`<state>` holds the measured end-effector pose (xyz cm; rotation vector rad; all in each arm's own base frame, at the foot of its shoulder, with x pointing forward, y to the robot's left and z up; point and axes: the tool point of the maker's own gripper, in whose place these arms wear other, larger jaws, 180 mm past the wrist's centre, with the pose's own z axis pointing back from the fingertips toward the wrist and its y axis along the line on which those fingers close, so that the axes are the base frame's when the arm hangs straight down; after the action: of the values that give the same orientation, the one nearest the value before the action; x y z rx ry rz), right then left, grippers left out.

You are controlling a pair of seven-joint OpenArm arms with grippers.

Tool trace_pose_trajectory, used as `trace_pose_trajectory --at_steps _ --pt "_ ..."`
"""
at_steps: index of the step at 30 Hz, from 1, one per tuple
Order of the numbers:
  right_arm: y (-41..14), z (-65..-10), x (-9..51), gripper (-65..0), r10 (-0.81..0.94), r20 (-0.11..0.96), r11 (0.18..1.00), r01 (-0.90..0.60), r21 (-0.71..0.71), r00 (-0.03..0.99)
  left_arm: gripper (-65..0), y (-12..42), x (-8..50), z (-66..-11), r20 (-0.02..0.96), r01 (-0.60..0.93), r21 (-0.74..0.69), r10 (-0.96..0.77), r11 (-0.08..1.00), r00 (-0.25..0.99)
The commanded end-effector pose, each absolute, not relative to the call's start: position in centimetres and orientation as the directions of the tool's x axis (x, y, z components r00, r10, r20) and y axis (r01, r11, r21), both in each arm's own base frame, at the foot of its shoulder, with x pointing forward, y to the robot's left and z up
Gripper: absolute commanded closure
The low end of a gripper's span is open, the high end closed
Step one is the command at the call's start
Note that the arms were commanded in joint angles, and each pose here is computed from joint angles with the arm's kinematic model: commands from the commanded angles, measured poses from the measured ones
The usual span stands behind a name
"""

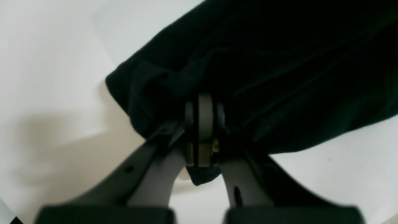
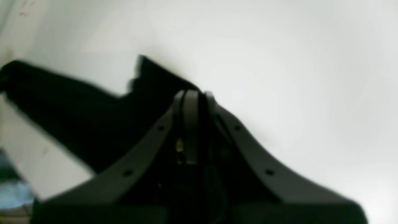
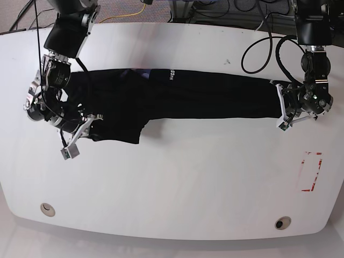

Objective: Layout the t-shirt on the table in an organized manner, then fold the t-shirt properly
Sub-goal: 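Regrasp the strip end with the right gripper and pull it taut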

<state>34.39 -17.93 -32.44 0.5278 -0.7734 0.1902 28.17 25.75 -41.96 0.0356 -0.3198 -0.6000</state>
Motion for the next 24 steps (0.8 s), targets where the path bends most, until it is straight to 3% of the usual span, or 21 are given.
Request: trace_pose_trajectory --at_steps 1,11,24 --pt "-17.6 -30.1 34.1 0.0 -0.033 0.756 0.837 -0.395 0.378 0.653 0.0 25.7 27.4 -42.4 0.257 0.56 0.109 -0.568 0.821 0.782" --pt "-15.3 -30.7 28.5 0.0 -0.061 0.733 0.765 -0.44 0.47 0.678 0.0 25.7 27.4 -42.4 0.257 0.56 0.109 -0.568 0.821 0.782" --pt "-14.5 -32.5 24.5 -1.9 -0.043 0.684 0.761 -0.42 0.495 0.728 0.0 25.7 27.4 -42.4 0.257 0.56 0.109 -0.568 0.821 0.782"
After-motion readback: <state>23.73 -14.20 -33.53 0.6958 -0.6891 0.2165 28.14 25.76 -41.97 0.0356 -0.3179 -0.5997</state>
